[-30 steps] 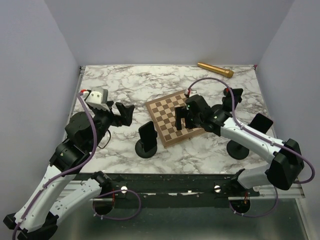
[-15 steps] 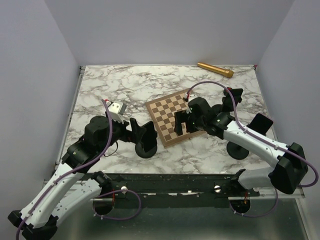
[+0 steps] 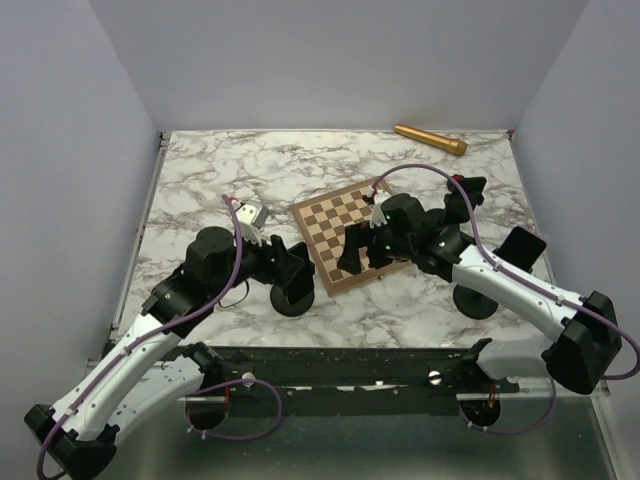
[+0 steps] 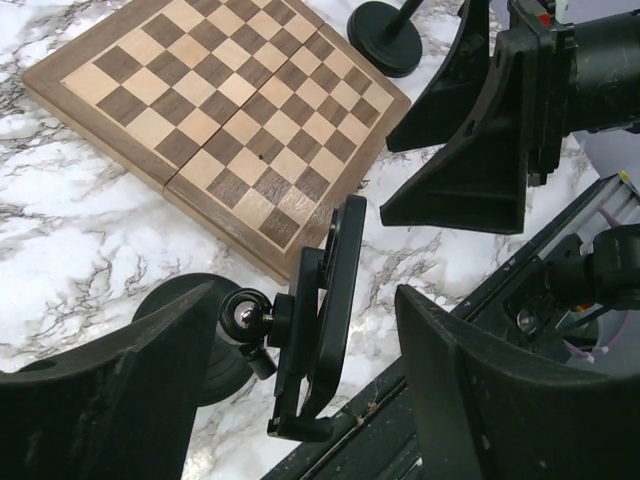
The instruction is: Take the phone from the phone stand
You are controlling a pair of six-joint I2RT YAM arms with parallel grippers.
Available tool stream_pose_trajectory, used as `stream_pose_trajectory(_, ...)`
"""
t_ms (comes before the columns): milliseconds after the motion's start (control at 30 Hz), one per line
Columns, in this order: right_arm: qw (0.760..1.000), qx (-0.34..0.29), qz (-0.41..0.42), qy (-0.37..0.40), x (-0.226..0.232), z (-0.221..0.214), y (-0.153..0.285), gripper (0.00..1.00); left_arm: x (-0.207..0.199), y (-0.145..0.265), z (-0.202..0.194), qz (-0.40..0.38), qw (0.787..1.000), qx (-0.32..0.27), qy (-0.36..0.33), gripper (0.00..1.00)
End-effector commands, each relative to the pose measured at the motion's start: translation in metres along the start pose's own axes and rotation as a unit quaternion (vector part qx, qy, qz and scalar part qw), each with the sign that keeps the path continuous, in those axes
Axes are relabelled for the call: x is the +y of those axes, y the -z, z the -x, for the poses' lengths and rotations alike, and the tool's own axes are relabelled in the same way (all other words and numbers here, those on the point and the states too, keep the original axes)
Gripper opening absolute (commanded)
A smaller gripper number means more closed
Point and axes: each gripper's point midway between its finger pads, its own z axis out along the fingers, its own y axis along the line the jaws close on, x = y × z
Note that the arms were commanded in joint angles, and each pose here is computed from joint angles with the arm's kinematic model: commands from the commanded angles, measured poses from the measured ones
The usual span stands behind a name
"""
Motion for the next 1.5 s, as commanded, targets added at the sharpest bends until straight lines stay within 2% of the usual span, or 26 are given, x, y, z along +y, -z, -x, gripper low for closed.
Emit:
stream_pose_trajectory(0,0.996,-0.016,0.087,-0.012,0.032,0.003,0.003,1.00,-0.009,-0.006,0.005,-0.025,1.000,-0.009,0.002,0.73)
stream_pose_trajectory(200,0.988,-0.044,0.149,0.005,0.056,0.005,0.009,1.00,-0.008,-0.007,0.003,-0.025,1.000,-0.007,-0.012,0.61)
stream_pose_trajectory(267,0.983,-0.043,0.175,0.014,0.064,0.004,0.008,1.00,-0.007,-0.007,0.003,-0.024,0.999,-0.005,-0.021,0.60)
stream_pose_trajectory(333,0.980,-0.052,0.192,0.017,0.072,0.007,0.008,1.00,-0.004,-0.005,0.002,-0.017,1.000,-0.004,-0.024,0.66)
stream_pose_trajectory(467,0.979,-0.105,0.168,0.043,0.099,0.019,0.009,1.00,-0.004,0.006,0.009,-0.012,0.999,-0.027,-0.022,0.97)
stream_pose_trajectory(500,0.979,-0.117,0.157,0.052,0.107,0.023,0.011,1.00,-0.005,0.011,0.013,-0.011,0.999,-0.039,-0.023,0.99)
stream_pose_trajectory(600,0.983,-0.153,0.095,0.032,0.111,0.038,0.012,1.00,0.002,0.029,0.031,0.020,0.996,-0.081,-0.022,0.99)
stream_pose_trajectory(700,0.983,-0.179,0.040,0.013,0.108,0.047,0.012,1.00,0.020,0.054,0.052,0.088,0.987,-0.132,-0.002,0.99)
stream_pose_trajectory(900,0.981,-0.187,0.050,0.026,0.133,0.053,0.007,1.00,0.039,0.086,0.066,0.150,0.970,-0.189,0.025,0.99)
stream_pose_trajectory(1167,0.979,-0.192,0.047,0.052,0.156,0.060,0.007,1.00,0.053,0.086,0.050,0.177,0.968,-0.176,0.038,0.99)
stream_pose_trajectory(1467,0.980,-0.191,-0.003,0.055,0.155,0.055,-0.011,1.00,0.055,0.080,0.038,0.177,0.970,-0.159,0.055,0.99)
